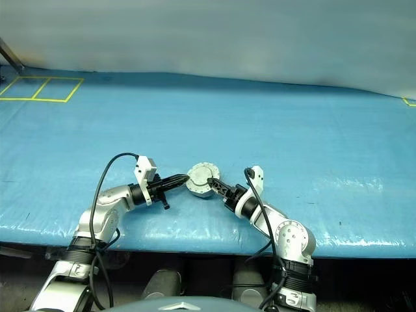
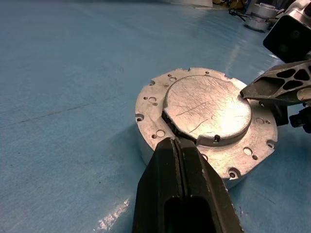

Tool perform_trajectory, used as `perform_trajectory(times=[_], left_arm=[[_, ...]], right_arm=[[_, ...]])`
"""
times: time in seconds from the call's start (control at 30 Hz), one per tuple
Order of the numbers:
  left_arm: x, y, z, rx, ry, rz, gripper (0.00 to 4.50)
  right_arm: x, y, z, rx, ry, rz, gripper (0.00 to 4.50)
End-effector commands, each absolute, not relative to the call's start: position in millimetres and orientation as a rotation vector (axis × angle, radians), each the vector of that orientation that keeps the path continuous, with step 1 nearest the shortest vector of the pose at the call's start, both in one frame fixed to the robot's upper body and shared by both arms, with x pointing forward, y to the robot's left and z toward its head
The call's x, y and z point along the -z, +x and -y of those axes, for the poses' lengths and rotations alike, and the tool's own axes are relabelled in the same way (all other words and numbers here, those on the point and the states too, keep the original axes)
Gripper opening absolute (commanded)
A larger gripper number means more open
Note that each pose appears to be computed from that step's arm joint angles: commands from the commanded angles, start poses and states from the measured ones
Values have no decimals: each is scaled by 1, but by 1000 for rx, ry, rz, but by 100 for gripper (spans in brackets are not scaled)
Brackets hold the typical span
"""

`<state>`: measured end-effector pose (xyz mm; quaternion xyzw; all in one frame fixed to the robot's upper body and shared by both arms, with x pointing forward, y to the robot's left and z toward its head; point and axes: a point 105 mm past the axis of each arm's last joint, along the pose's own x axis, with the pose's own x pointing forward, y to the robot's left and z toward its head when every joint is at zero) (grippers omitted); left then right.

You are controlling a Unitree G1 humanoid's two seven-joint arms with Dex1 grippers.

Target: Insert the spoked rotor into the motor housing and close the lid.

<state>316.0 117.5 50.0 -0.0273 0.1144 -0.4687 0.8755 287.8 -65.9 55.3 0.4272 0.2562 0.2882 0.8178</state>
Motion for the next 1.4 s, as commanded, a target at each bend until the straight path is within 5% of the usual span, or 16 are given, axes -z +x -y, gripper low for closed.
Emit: perform_trajectory(times=[0.03,0.17,0.6,1.0,1.4], left_arm=[[-39,312,-118,974,-54,-286,0],[-38,312,-119,971,-56,-287,0],[-52,320,-125,910,-159,-223,0],[-90,319,-124,867,-565,-82,0],[-96,301,-115,889,-897,-103,380]], right_arm=[[-65,290,61,-645,931,-511,220],[-65,291,62,-638,942,-513,130],[-73,296,69,-612,996,-472,128],[-114,305,79,-647,1158,-290,128],[-151,306,83,-732,1303,-157,128]])
